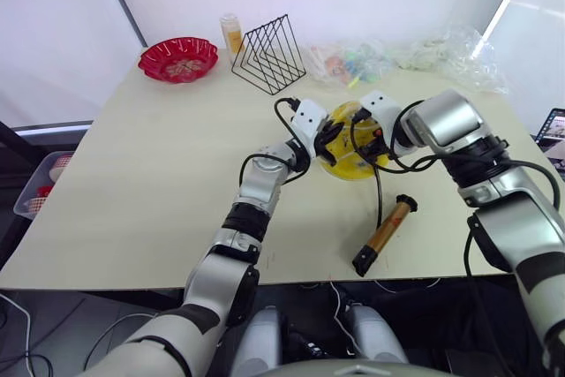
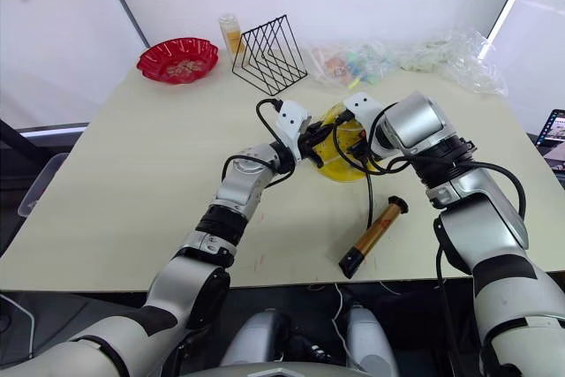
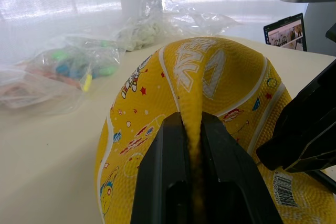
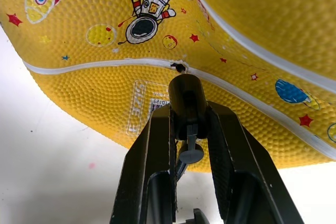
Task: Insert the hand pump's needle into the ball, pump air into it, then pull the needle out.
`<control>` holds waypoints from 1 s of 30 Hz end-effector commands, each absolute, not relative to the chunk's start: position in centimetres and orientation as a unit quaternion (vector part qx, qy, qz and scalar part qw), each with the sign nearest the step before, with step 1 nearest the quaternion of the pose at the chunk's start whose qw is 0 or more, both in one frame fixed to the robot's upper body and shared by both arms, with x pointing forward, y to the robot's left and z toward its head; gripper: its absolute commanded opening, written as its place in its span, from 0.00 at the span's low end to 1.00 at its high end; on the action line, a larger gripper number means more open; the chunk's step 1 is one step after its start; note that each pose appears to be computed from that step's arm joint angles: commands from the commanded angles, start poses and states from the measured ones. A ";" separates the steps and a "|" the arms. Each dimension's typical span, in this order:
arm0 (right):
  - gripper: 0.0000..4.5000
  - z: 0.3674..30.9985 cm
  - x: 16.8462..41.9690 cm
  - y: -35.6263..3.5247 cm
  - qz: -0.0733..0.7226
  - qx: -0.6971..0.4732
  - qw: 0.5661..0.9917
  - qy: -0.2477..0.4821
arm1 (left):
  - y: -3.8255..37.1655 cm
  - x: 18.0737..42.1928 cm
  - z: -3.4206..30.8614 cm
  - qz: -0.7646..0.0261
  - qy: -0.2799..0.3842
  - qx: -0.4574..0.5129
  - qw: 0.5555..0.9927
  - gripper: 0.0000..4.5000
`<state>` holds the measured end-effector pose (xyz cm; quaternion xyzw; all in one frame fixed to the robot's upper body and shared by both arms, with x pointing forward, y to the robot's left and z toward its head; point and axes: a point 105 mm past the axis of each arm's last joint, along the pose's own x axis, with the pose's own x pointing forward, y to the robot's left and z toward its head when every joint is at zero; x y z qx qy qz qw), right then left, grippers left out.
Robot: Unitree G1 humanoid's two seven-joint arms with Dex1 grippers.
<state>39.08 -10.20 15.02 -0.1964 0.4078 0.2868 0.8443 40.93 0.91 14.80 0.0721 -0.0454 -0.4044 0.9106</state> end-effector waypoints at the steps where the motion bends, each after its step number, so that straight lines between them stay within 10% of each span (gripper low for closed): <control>1: 0.07 13.8 38.4 -7.3 0.339 -0.204 0.823 0.408 | -1.8 39.5 13.8 -0.453 -0.032 0.075 0.888 0.01; 30: 0.07 13.0 38.6 -7.9 0.367 -0.191 0.817 0.401 | -0.7 40.2 13.3 -0.430 -0.022 0.069 0.900 0.01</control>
